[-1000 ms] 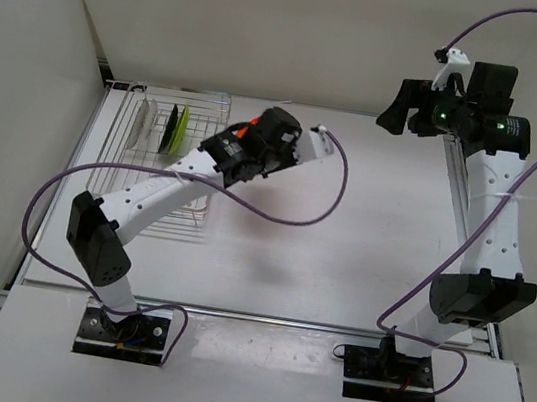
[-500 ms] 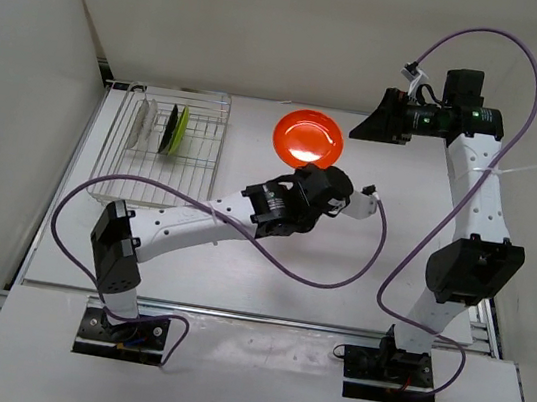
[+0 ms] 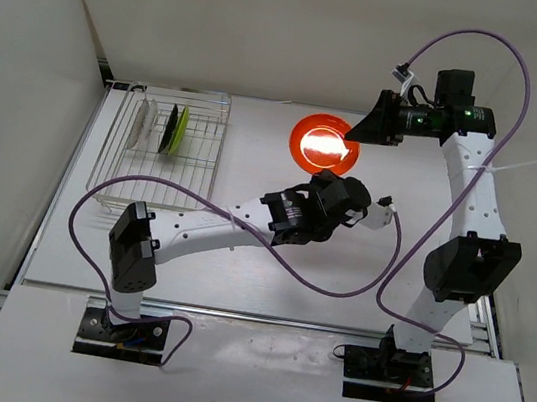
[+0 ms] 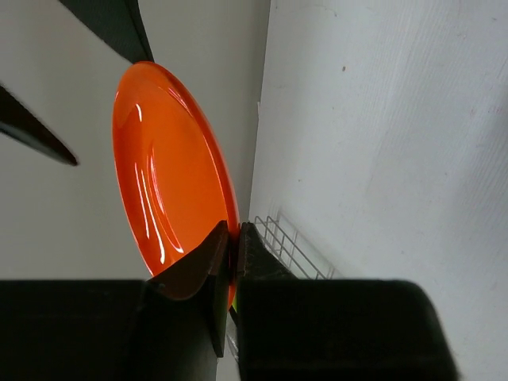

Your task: Unload the plates from the dish rack

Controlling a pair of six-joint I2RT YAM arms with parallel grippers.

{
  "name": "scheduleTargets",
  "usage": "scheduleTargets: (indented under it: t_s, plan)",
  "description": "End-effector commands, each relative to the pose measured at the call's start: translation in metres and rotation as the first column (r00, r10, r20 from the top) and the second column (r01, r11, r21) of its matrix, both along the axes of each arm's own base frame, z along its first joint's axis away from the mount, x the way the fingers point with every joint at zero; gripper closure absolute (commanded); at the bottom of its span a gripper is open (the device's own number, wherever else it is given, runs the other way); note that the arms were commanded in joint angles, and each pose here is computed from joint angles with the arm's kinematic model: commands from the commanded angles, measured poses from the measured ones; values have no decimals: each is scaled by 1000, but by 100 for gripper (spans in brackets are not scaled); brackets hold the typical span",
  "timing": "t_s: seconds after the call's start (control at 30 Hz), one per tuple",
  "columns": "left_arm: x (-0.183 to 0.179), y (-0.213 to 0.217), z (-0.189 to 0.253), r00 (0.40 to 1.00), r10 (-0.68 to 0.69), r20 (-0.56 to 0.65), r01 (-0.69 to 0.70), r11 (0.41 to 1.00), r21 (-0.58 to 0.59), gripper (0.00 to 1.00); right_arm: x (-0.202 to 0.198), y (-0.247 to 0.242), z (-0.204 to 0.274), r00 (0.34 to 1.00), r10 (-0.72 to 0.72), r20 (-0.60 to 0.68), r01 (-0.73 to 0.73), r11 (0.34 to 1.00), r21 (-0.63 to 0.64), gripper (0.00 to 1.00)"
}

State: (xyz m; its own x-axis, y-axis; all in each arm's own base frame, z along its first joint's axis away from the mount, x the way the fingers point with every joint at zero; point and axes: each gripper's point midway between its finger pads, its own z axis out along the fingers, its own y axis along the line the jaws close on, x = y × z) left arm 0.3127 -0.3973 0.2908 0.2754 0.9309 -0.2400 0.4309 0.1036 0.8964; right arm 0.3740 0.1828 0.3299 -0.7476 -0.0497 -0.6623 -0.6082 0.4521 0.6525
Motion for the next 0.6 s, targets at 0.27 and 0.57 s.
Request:
scheduleTargets:
  t_s: [0.27, 0.57]
  plan:
    - [6, -4, 44, 993, 32, 114, -24, 997, -69, 89, -9, 17, -6, 998, 69, -15, -69, 998, 9, 76]
    - [7, -2, 32, 993, 36, 115, -31, 998, -46, 89, -9, 14, -5, 999, 45, 4, -45, 999, -24, 100]
